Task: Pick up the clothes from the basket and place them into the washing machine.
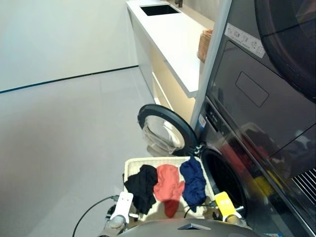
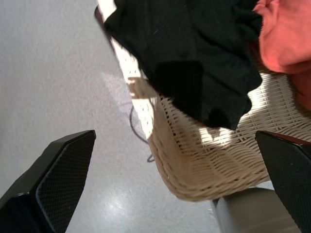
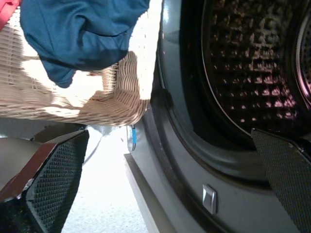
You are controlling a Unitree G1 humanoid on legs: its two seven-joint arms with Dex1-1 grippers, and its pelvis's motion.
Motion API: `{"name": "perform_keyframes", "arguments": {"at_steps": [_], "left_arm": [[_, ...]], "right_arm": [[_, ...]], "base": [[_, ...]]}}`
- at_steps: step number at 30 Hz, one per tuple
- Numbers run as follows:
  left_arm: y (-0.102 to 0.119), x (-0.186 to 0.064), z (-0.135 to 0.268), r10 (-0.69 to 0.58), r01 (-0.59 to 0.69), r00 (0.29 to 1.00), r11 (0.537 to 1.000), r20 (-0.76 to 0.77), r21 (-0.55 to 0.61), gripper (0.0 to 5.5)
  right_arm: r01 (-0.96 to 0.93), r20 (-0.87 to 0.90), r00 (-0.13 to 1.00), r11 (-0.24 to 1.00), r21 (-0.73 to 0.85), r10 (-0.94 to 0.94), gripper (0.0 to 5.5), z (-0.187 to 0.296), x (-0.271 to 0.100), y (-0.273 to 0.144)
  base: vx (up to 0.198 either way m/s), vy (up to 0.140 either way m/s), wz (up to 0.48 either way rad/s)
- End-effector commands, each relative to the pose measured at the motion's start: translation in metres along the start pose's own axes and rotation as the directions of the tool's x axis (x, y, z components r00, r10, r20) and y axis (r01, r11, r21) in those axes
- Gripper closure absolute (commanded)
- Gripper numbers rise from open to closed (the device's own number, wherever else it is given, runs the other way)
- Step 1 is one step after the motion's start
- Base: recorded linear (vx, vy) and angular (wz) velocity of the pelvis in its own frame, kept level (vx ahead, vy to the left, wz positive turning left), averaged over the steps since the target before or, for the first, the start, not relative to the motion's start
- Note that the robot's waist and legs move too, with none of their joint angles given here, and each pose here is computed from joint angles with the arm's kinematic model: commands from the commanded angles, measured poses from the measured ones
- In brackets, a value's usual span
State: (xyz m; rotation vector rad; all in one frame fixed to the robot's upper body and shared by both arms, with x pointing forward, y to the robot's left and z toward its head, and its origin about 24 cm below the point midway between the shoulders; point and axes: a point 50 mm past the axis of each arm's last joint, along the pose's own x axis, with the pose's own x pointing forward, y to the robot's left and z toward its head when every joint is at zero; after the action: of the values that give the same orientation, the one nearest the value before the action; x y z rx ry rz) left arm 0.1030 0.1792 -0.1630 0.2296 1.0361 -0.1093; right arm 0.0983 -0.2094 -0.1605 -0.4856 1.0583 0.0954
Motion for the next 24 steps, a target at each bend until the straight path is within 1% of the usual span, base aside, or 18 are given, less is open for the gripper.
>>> {"name": "perform_keyframes", "arguments": {"at_steps": [1, 3, 4, 5, 8, 13, 16, 17, 20, 21, 24], "left_arm": [[0.005, 0.012, 0.047, 0.028, -0.03, 0.991, 0.999, 0.13, 0.011, 0.0], [0.005, 0.012, 0.054, 0.03, -0.033, 0.988, 0.999, 0.149, 0.017, 0.0], [0.007, 0.014, 0.069, 0.037, -0.043, 0.98, 0.999, 0.193, 0.028, 0.0], [0.007, 0.014, 0.069, 0.037, -0.043, 0.98, 0.999, 0.193, 0.028, 0.0], [0.01, 0.016, 0.092, 0.047, -0.061, 0.965, 0.997, 0.257, 0.047, 0.0], [0.017, 0.016, 0.137, 0.061, -0.114, 0.926, 0.986, 0.372, 0.123, 0.0], [0.025, 0.014, 0.157, 0.092, -0.145, 0.902, 0.985, 0.422, 0.095, 0.0], [0.027, 0.013, 0.167, 0.104, -0.154, 0.889, 0.985, 0.446, 0.078, 0.0], [0.029, 0.012, 0.175, 0.101, -0.161, 0.878, 0.983, 0.467, 0.09, 0.0], [0.031, 0.011, 0.184, 0.113, -0.177, 0.866, 0.98, 0.487, 0.087, 0.0], [0.034, 0.009, 0.191, 0.127, -0.187, 0.856, 0.98, 0.501, 0.071, 0.0]], "right_arm": [[-0.011, 0.175, 0.984, 0.999, -0.04, 0.018, 0.0, 0.056, 0.01, 0.003], [-0.009, 0.198, 0.98, 0.999, -0.042, 0.018, 0.0, 0.062, 0.01, 0.002], [0.001, 0.244, 0.97, 0.999, -0.053, 0.012, 0.0, 0.077, 0.011, -0.001], [0.001, 0.244, 0.97, 0.999, -0.053, 0.012, 0.0, 0.077, 0.011, -0.001], [0.016, 0.321, 0.947, 0.996, -0.085, 0.012, 0.0, 0.1, 0.011, -0.003], [0.051, 0.467, 0.884, 0.994, -0.093, -0.001, 0.0, 0.148, 0.007, -0.01], [0.066, 0.555, 0.832, 0.992, -0.103, 0.002, 0.0, 0.175, 0.0, -0.012], [0.073, 0.607, 0.795, 0.993, -0.088, -0.004, 0.0, 0.191, -0.005, -0.014], [0.078, 0.651, 0.759, 0.994, -0.075, -0.01, 0.0, 0.205, -0.011, -0.016], [0.079, 0.688, 0.726, 0.995, -0.067, -0.011, 0.0, 0.215, -0.016, -0.017], [0.081, 0.721, 0.693, 0.994, -0.07, -0.006, 0.0, 0.226, -0.021, -0.017]], "base": [[-0.064, 0.004, -0.015], [-0.078, 0.003, -0.039], [-0.074, 0.006, -0.043], [-0.096, 0.007, -0.037], [-0.097, -0.001, -0.079], [-0.106, -0.013, -0.03], [-0.101, -0.03, -0.006], [-0.058, -0.021, -0.085], [-0.01, 0.004, -0.065], [0.0, 0.0, 0.0], [-0.04, 0.001, -0.03]]}}
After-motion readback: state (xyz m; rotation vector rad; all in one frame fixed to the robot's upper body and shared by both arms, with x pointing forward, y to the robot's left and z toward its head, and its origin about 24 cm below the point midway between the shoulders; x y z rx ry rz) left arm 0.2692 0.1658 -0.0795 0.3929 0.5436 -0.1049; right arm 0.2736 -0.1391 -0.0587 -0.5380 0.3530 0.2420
